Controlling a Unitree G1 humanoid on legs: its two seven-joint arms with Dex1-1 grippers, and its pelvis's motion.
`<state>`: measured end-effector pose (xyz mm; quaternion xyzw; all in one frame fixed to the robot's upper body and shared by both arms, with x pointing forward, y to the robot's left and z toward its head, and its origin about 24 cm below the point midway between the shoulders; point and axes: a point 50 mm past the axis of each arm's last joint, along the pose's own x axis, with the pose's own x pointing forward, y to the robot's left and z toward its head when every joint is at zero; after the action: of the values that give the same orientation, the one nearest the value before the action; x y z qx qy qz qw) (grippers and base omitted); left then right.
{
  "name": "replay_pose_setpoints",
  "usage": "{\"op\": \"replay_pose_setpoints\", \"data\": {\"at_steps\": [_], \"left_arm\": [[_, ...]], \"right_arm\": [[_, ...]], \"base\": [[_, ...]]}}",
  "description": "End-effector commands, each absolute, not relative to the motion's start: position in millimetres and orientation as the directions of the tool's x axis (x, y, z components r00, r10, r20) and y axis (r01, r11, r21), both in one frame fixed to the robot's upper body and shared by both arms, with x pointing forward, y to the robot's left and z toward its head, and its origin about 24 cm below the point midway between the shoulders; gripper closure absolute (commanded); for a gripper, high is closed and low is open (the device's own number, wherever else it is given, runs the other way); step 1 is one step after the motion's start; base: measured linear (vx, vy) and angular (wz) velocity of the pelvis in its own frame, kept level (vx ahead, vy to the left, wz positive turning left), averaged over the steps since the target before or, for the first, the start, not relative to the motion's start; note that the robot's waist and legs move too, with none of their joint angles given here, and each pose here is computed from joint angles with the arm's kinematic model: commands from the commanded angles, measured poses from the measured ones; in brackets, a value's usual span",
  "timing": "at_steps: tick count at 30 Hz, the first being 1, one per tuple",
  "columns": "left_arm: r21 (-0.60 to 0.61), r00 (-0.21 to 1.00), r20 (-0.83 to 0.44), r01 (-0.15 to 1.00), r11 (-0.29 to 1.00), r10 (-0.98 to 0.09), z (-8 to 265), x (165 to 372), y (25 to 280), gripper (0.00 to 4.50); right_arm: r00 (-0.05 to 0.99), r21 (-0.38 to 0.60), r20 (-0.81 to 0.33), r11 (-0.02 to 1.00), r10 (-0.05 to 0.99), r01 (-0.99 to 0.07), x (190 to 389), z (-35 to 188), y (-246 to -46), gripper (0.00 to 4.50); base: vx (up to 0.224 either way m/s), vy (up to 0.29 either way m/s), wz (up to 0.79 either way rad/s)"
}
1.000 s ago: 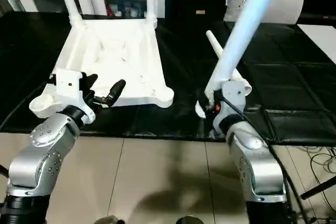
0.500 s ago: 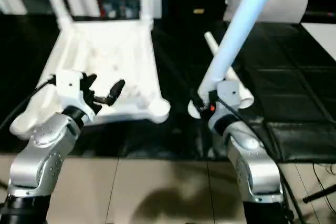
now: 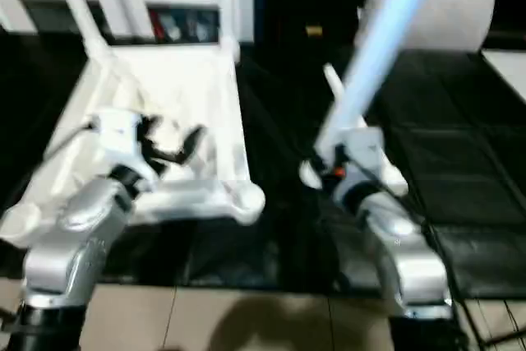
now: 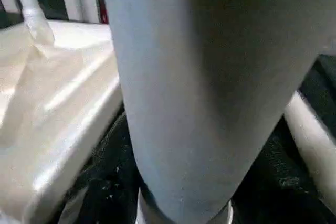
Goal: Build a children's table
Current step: Move to table
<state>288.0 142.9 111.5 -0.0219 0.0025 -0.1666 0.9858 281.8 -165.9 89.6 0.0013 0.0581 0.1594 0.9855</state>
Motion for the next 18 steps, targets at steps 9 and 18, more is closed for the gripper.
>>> {"op": "replay_pose_setpoints", "data": {"at_steps": [9, 18], "left_arm": [[-0.019, 0.901, -0.005, 0.434, 0.901, -0.434, 114.6, 285.5, 139.7, 0.00], [0.118, 0.730, -0.133, 0.684, 0.720, -0.671, 108.7, 280.6, 128.9, 0.00]], "right_arm": [[0.923, 0.076, -0.064, 0.924, 0.379, -0.374, 278.8, 98.8, -163.9, 2.62], [0.933, 0.077, -0.058, 0.933, 0.356, -0.351, 281.4, 98.4, -168.9, 2.62]], "base": [[0.022, 0.012, 0.01], [-0.050, 0.000, -0.01]]}}
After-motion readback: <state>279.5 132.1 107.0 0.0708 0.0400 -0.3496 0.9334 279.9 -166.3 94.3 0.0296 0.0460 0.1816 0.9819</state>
